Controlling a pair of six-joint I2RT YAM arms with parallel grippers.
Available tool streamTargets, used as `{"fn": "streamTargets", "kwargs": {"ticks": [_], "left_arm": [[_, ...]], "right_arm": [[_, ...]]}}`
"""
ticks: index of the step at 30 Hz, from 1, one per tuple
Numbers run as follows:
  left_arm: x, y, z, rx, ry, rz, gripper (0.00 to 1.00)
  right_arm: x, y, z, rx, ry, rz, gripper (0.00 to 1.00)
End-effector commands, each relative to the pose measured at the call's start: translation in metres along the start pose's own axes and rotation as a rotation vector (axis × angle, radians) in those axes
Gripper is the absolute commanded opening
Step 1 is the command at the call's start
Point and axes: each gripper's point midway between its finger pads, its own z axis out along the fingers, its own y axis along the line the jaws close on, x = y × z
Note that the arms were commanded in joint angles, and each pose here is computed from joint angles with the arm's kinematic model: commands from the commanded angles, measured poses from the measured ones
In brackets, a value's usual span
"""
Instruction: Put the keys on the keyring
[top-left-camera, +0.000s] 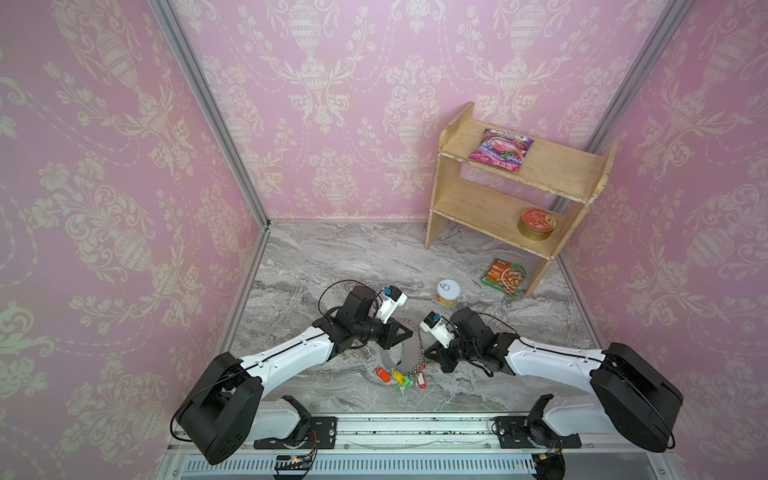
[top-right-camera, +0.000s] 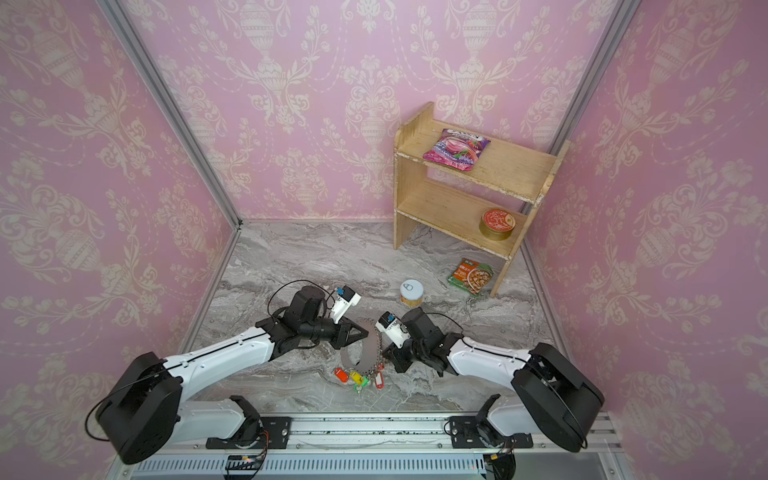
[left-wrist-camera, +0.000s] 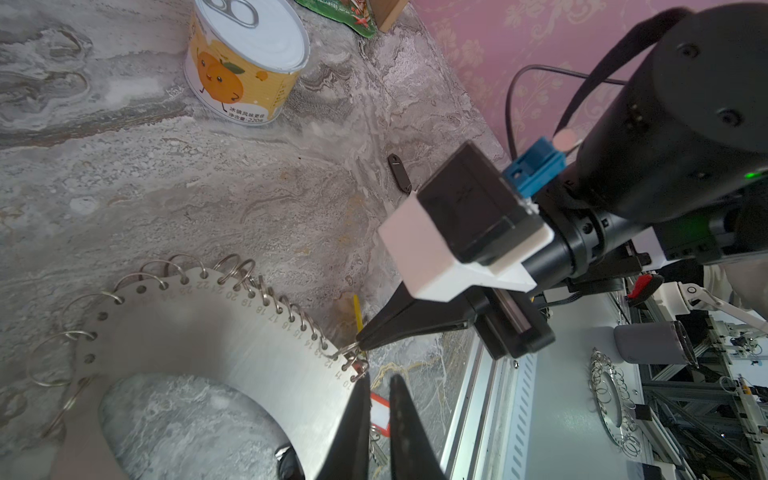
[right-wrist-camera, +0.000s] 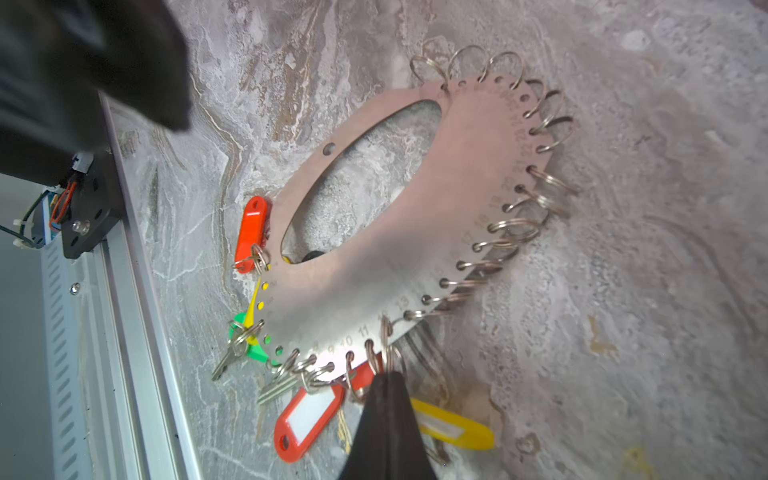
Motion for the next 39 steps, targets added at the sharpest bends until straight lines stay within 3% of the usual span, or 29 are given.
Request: {"fn": "streamTargets", "kwargs": {"ticks": [1,5,10,14,28,39], "left_arm": [[0.004,-0.01,0.004,0.049,0.042,0.026,0.13],[0.011,-0.018,0.008,0.113,0.082,0.031,0.15],[0.023,-0.018,0.011,0.141,0.127,0.044,0.37],[0.025,-0.016,0.012,0.141,0.128,0.059,0.44],[0.024,-0.008,0.018,0.12,0.103,0.108,0.38],[0.023,0.001,0.018,0.067,0.101,0.15,0.34]], "right_arm": [[-0.013,0.006,-0.005,-0.013,-0.06,-0.074,0.0],[-0.018,0.009,-0.006,-0.021,-0.075,-0.107,0.0],[-0.024,0.013,-0.007,-0.044,-0.093,-0.142,0.0],[-0.029,0.019,-0.008,-0.074,-0.103,-0.164,0.0],[-0.054,0.034,-0.029,-0.167,-0.185,-0.213,0.0],[-0.048,0.029,-0.027,-0.168,-0.142,-0.197,0.0]]}}
